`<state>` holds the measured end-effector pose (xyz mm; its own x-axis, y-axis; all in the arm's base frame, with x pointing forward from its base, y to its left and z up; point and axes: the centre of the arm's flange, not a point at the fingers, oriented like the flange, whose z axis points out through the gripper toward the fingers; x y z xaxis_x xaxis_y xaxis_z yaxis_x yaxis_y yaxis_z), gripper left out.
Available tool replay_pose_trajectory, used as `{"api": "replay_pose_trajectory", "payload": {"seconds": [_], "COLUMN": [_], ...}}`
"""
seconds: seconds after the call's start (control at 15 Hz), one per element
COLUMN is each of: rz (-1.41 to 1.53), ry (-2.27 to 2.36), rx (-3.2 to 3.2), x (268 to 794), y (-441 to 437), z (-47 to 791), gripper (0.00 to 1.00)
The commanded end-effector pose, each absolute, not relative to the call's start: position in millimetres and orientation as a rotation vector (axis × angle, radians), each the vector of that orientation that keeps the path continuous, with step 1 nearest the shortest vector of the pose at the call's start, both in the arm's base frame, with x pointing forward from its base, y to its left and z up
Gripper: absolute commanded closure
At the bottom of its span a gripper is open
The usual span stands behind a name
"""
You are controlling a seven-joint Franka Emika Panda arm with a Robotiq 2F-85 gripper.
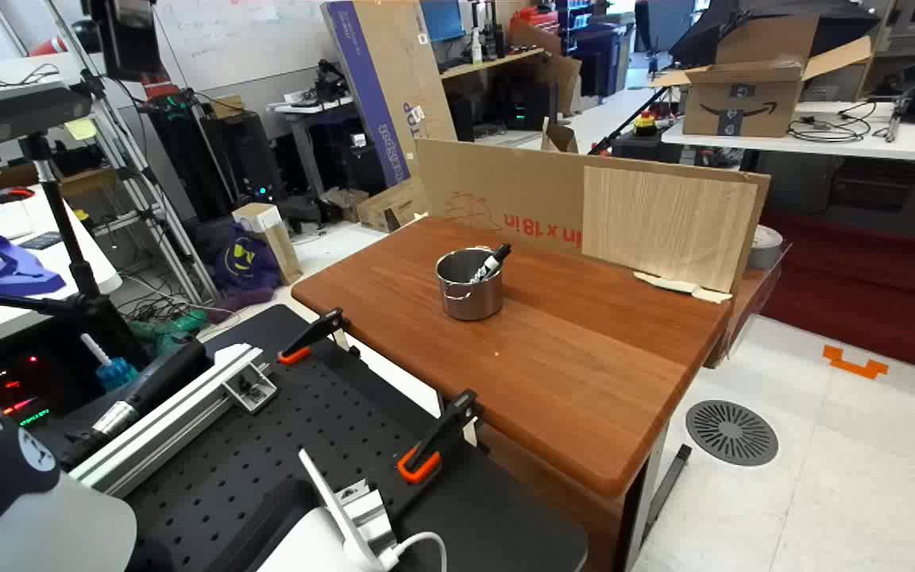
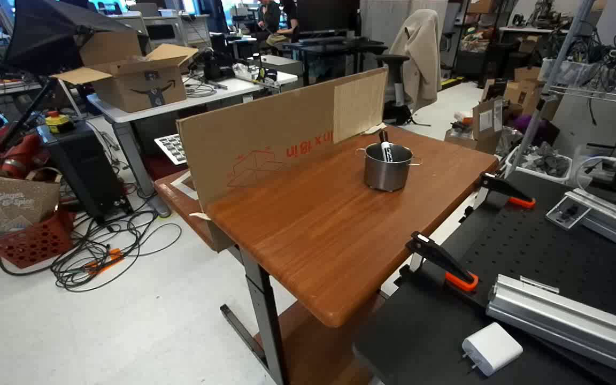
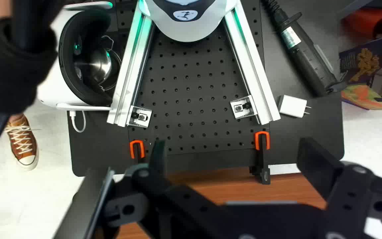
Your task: Take the marker from the pot and put it on the table
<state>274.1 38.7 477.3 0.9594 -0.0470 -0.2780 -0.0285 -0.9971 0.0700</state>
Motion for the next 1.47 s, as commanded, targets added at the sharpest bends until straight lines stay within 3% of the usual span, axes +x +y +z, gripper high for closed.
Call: {"api": "replay_pose_trajectory", "payload": {"seconds": [0.0,0.6,1.4], "rz": [-0.434,-0.258,0.164], "ry": [-0.059,-0.177,-0.742], "rx": [3.045,3.103,3.222], "x": [274,318,405], "y": [39,37,-9], "z": [477,453,387], "gripper": [0.0,0.0,0.0]}}
